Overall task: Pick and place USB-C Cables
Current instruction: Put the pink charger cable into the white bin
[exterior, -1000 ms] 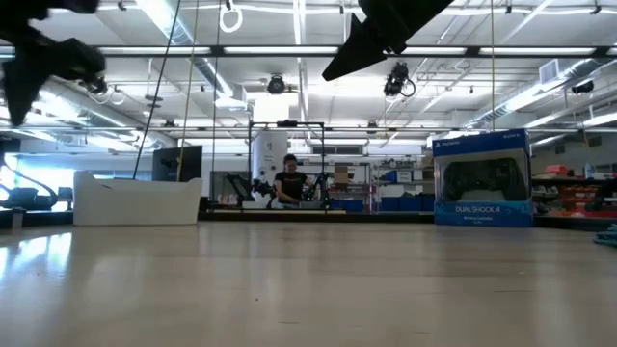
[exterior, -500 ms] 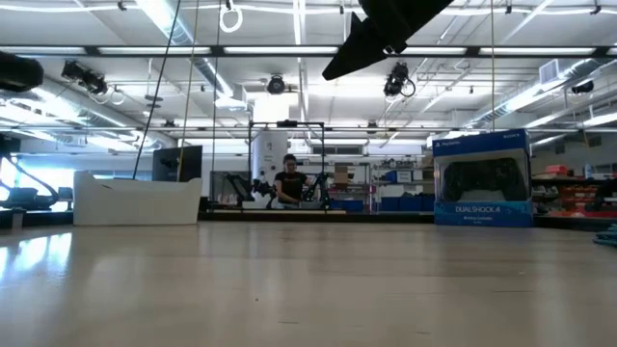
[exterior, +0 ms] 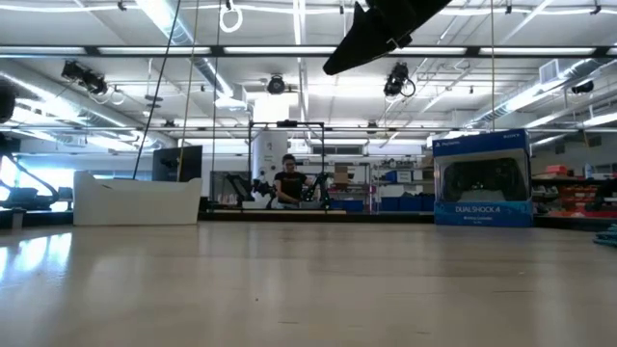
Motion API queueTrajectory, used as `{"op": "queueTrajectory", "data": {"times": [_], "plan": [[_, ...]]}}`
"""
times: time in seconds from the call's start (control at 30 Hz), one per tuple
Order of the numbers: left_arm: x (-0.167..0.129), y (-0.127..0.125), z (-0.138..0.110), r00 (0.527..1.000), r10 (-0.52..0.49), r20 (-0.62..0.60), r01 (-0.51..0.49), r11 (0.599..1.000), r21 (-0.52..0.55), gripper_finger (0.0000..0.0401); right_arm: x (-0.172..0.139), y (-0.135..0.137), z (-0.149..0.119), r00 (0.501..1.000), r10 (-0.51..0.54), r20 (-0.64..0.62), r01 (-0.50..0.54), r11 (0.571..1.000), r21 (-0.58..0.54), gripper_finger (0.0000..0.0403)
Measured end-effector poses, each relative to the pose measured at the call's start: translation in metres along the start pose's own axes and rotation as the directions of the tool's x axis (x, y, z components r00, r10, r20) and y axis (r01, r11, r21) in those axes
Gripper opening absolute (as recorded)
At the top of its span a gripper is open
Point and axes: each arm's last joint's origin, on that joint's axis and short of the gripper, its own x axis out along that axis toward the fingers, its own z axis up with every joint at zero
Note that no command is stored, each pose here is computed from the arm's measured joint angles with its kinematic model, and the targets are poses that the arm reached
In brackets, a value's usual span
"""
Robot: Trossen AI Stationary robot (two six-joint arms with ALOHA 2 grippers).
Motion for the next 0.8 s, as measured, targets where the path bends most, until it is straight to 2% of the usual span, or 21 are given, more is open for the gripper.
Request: {"op": "queueTrajectory", "data": {"times": [0.27, 0.37, 0.53, 0.73, 0.8], "plan": [[0.02, -0.002, 0.001, 0.998, 0.02, -0.063, -0.019, 1.0, 0.018, 0.023, -0.003, 0.005, 0.0, 1.0, 0.013, 0.006, -0.013, 1.0, 0.002, 0.0126], [0.025, -0.002, 0.002, 0.997, 0.023, -0.079, -0.022, 1.0, 0.016, 0.0216, -0.003, 0.005, 0.0, 1.0, 0.014, 0.006, -0.014, 1.0, 0.011, 0.0126], [0.024, 0.001, 0.004, 0.997, 0.016, -0.077, -0.018, 0.999, -0.028, 0.0151, -0.003, 0.005, 0.0, 1.0, 0.014, 0.006, -0.014, 1.0, 0.012, 0.0126], [0.021, 0.013, 0.008, 0.997, 0.014, -0.081, -0.022, 0.995, -0.099, 0.003, -0.003, 0.005, 0.0, 1.0, 0.014, 0.007, -0.014, 1.0, 0.013, 0.0126], [0.019, 0.021, 0.008, 0.995, 0.031, -0.098, -0.043, 0.991, -0.125, 0.0019, -0.003, 0.005, 0.0, 1.0, 0.014, 0.007, -0.014, 1.0, 0.012, 0.0126]]}}
